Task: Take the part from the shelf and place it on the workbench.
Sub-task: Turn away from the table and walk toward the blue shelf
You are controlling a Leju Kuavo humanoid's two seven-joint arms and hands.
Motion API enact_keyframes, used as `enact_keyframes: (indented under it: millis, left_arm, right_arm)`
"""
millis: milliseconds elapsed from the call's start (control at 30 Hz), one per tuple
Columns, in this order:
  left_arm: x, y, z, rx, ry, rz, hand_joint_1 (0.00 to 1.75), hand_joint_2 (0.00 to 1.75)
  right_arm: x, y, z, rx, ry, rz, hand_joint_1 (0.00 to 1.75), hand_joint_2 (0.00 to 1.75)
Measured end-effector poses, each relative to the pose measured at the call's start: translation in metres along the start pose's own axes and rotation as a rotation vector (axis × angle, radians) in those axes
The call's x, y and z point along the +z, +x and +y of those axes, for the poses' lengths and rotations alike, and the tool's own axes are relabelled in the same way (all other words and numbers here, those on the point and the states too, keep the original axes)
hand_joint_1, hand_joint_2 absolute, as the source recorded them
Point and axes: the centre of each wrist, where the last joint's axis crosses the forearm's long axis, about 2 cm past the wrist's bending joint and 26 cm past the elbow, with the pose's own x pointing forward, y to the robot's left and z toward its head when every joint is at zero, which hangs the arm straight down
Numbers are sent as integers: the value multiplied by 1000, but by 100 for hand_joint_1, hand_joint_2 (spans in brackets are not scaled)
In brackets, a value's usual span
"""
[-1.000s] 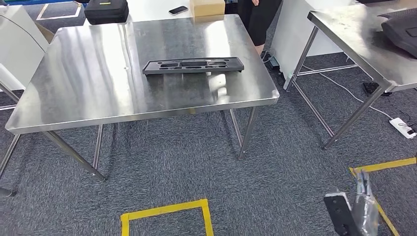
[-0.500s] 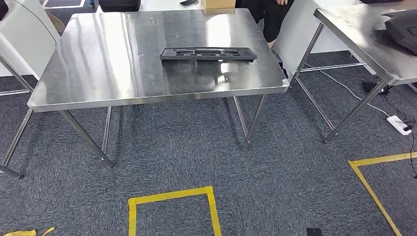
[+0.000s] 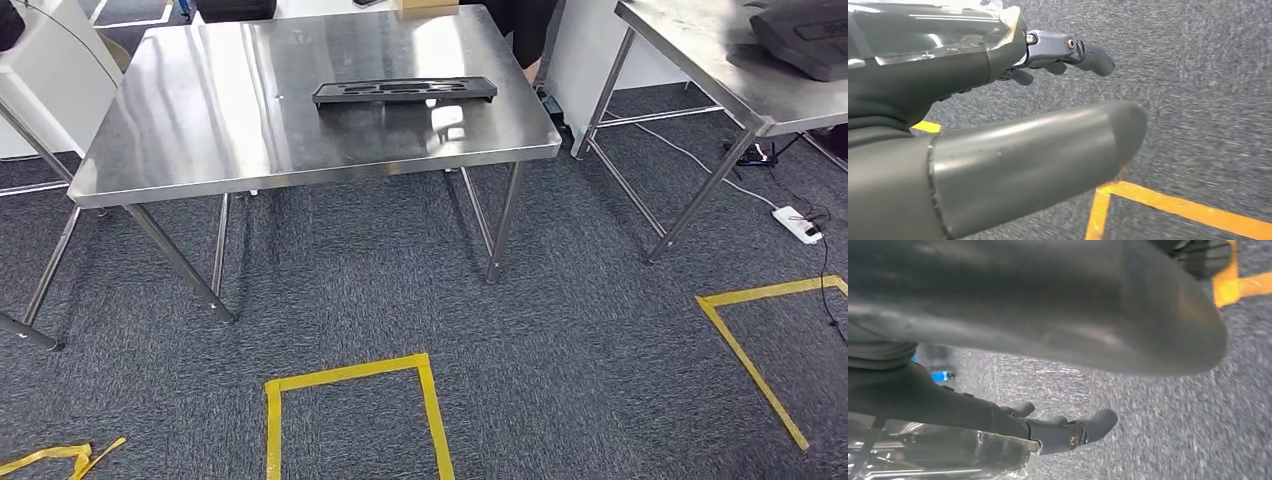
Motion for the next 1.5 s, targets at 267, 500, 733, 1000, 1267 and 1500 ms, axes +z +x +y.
enact_keyframes:
  millis: [267,500,733,1000,1267,1500]
  left_arm:
    - [0,4,-2,-23,-16,-14,0,0]
    - [0,4,-3,-27,-19,-6,0,0]
    - [5,2,-8,-28,-36,20,0,0]
    - [7,-2,-9,-28,-40,39,0,0]
    - [6,2,-9,-24,-38,37,0,0]
    - [8,1,-12,-15,-32,55,0,0]
  right_arm:
    - [-1,16,1,40,3,-52,0,0]
    - [0,25,3,75,9,-64,0,0]
    - [-1,32,2,86,11,-67,0,0]
    - [-3,39,-2,83,3,-53,0,0]
    - [-2,42,-1,90,2,-60,0,0]
    - [-2,47,0,105,1,-62,0,0]
